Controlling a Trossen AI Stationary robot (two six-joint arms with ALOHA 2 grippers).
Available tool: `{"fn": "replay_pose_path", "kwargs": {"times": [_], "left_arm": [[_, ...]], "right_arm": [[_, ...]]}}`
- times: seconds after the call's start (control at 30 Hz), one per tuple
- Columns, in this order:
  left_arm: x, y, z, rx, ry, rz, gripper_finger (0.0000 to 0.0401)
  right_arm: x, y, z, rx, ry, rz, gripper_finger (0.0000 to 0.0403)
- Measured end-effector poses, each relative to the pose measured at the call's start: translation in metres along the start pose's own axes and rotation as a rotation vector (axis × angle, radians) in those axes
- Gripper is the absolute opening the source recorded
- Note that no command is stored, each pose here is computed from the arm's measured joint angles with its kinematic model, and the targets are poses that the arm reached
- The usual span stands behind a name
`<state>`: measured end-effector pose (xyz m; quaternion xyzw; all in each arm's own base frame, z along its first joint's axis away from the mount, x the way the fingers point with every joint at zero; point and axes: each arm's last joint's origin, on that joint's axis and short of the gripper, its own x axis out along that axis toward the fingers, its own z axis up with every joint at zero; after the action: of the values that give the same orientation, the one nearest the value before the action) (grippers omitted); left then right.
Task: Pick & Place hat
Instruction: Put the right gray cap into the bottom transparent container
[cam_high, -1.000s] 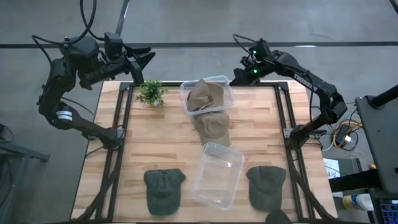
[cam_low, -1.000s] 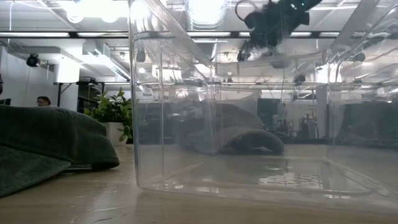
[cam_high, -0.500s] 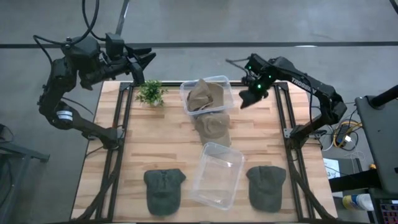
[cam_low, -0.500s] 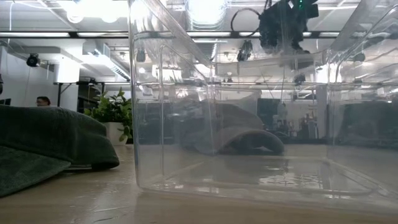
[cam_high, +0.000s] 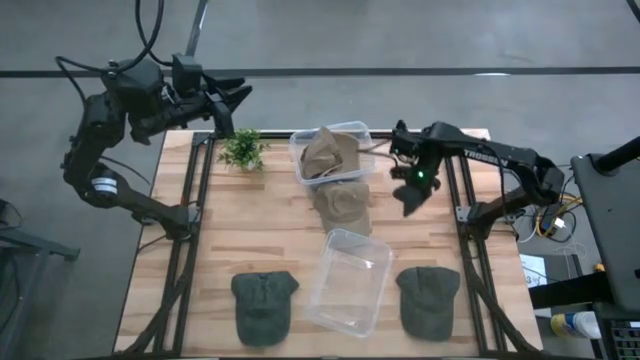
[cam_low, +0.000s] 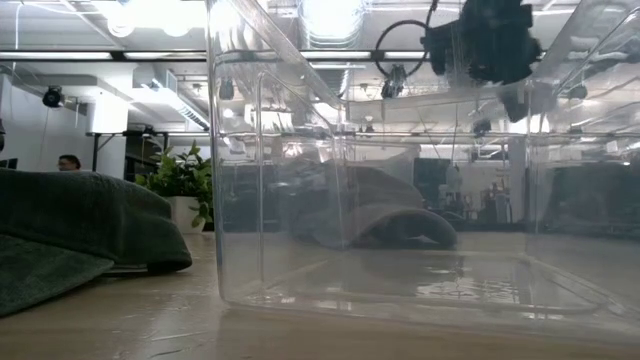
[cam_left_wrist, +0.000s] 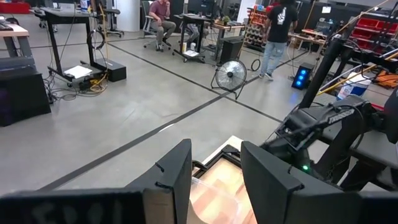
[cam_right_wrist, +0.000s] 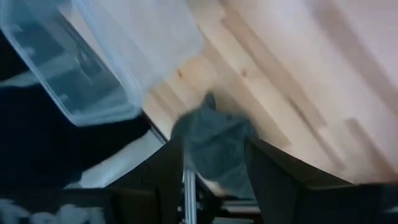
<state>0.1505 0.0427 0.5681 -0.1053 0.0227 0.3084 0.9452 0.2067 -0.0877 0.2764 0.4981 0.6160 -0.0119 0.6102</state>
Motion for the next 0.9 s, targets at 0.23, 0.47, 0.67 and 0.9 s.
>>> {"fn": "replay_pose_path", "kwargs": {"times": [0.23,0.47,0.67,0.9], "left_arm": [[0.006,-0.002,-0.002,0.007,0.014,0.003,0.0131],[0.012,-0.005,-0.005,0.048,0.034,0.007,0.0131],[0.017,-0.006,-0.006,0.07,0.037,0.008,0.0131],[0.018,-0.007,-0.006,0.024,0.037,0.009,0.0131]], "right_arm": [[0.025,0.0,-0.037,0.059,0.101,-0.026,0.0162],[0.037,0.014,-0.083,-0.038,0.133,-0.034,0.0161],[0.039,0.048,-0.119,-0.246,0.021,-0.129,0.016],[0.061,0.096,-0.168,-0.447,-0.086,-0.205,0.0153]]}}
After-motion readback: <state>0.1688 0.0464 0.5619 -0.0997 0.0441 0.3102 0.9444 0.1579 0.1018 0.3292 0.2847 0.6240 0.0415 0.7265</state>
